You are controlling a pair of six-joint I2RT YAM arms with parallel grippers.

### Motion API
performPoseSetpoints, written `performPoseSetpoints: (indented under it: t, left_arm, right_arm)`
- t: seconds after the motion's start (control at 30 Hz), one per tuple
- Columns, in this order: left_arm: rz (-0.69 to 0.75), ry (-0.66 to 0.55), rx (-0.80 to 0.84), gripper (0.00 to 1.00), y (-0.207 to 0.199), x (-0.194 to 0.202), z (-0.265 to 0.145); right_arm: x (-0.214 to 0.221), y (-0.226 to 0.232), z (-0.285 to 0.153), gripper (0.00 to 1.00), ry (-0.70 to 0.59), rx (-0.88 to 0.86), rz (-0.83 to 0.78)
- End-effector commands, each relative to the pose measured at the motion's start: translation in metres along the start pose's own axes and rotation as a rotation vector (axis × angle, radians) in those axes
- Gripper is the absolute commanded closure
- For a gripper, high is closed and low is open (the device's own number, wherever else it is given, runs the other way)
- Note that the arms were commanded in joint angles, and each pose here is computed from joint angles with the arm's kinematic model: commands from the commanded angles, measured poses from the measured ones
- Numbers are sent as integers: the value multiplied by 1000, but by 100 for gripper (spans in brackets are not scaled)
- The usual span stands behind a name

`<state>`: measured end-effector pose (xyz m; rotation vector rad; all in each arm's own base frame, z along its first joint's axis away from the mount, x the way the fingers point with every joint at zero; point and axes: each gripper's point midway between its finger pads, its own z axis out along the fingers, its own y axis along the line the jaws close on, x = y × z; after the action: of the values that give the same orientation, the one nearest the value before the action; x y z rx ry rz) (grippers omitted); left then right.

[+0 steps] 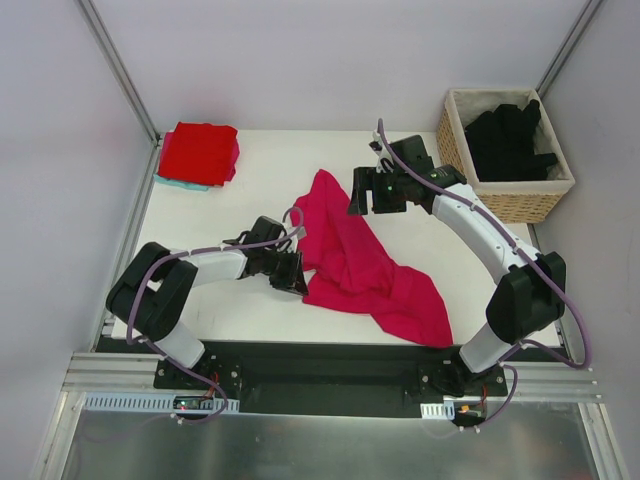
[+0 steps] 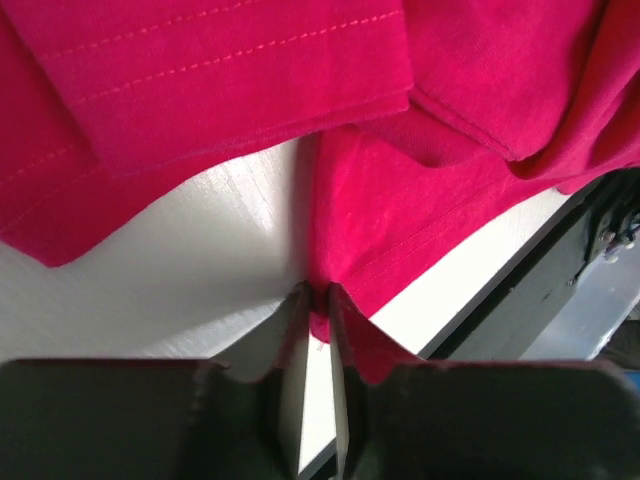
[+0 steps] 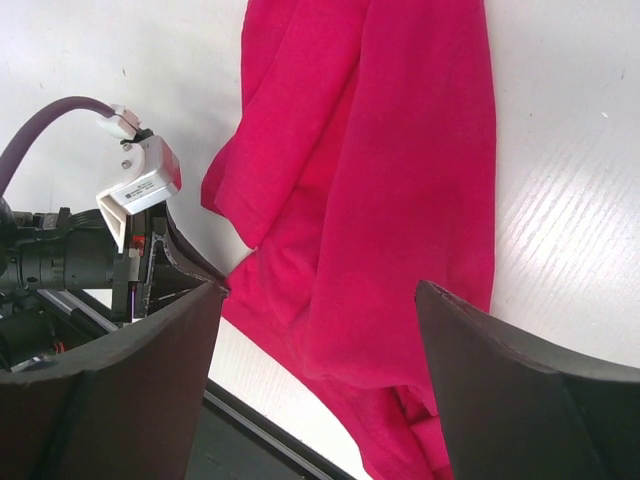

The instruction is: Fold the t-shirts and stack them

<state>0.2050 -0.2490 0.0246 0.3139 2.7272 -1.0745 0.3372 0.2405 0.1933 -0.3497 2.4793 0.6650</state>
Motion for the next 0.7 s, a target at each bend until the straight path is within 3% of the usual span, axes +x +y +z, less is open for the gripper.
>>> performPoseSetpoints:
  t: [0.0, 0.1, 0.2, 0.23, 0.37, 0.43, 0.47, 0.53, 0.67]
  left_arm:
    - [24, 10, 35, 96, -9, 1, 1]
    - [38, -4, 14, 100, -14, -7, -7]
    - [25, -46, -154, 100, -5, -25, -31]
    - [-7, -70, -300, 100, 9, -34, -49]
    - [-209, -283, -444, 100, 24, -72, -126]
    - [-230, -374, -493, 100, 22, -88, -158]
    - [-243, -405, -595, 100, 34, -86, -179]
    - [-255, -461, -669, 100, 32, -97, -209]
    - [-355, -461, -750, 100, 47, -99, -239]
  right_arm:
    - [-10, 5, -18, 18, -46, 4, -54]
    - [-10, 3, -18, 18, -47, 10, -60]
    - [-9, 2, -17, 18, -45, 14, -59]
    - [-8, 2, -17, 18, -42, 17, -59]
    - [-6, -1, -16, 18, -35, 30, -58]
    - [-6, -1, -15, 18, -34, 31, -59]
    - [-6, -2, -15, 18, -33, 33, -58]
    - [-5, -4, -12, 18, -23, 39, -52]
    - [-11, -3, -8, 18, -12, 46, -45]
